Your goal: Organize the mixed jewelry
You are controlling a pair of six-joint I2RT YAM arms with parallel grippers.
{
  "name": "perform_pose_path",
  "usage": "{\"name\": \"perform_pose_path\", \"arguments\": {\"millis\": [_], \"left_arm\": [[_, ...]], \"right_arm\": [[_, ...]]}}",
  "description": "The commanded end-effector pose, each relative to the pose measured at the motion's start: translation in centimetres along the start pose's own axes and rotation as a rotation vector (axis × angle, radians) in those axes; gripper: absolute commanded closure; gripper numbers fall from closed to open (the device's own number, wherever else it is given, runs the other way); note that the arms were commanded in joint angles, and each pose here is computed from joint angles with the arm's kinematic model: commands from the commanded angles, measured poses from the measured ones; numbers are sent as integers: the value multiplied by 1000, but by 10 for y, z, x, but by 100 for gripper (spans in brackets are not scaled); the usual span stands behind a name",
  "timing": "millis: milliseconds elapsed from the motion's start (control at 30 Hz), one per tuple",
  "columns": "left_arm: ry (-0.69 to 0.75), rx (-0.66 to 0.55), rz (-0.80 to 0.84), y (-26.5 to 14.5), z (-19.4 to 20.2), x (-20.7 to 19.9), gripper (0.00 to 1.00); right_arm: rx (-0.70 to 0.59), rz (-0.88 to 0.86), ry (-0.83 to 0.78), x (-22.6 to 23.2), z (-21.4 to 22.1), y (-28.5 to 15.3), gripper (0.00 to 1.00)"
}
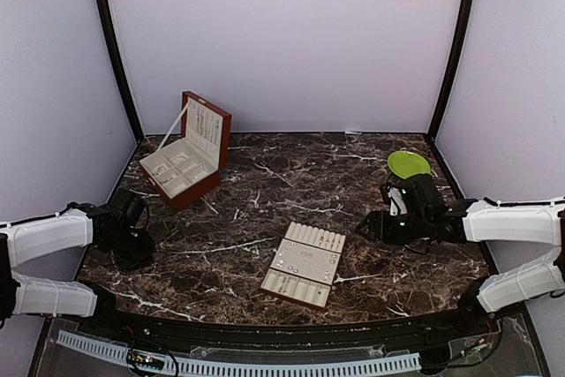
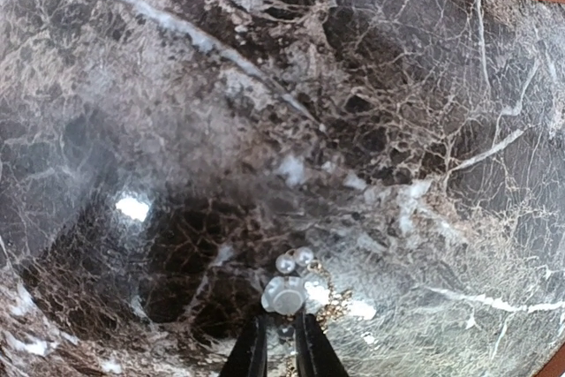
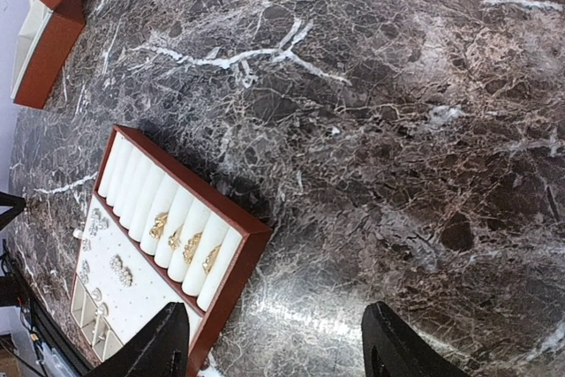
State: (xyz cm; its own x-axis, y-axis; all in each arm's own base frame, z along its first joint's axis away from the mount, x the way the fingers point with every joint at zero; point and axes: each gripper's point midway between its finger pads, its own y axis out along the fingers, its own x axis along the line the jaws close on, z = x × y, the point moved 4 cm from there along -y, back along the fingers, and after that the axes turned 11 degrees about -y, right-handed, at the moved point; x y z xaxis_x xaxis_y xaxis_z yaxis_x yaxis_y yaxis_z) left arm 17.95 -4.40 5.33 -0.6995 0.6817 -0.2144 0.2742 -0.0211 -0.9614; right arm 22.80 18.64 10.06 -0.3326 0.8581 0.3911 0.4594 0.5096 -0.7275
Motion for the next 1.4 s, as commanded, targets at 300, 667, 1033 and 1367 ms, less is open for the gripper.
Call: {"name": "perform_pose_path", "arguments": {"millis": [300, 667, 1033, 1367], "left_arm": [[24, 5, -47, 2, 3, 9, 98], [28, -44, 81, -33, -9, -15, 100], [63, -49, 252, -71, -16, -48, 100], [124, -63, 316, -90, -24, -68, 100]], "right_arm": [[-62, 7, 17, -1, -9, -7, 32], [-83, 20, 17, -1, -13, -12, 32], [-105, 32, 20, 0, -19, -18, 32], [-125, 35, 26, 2, -26, -23, 32]]}}
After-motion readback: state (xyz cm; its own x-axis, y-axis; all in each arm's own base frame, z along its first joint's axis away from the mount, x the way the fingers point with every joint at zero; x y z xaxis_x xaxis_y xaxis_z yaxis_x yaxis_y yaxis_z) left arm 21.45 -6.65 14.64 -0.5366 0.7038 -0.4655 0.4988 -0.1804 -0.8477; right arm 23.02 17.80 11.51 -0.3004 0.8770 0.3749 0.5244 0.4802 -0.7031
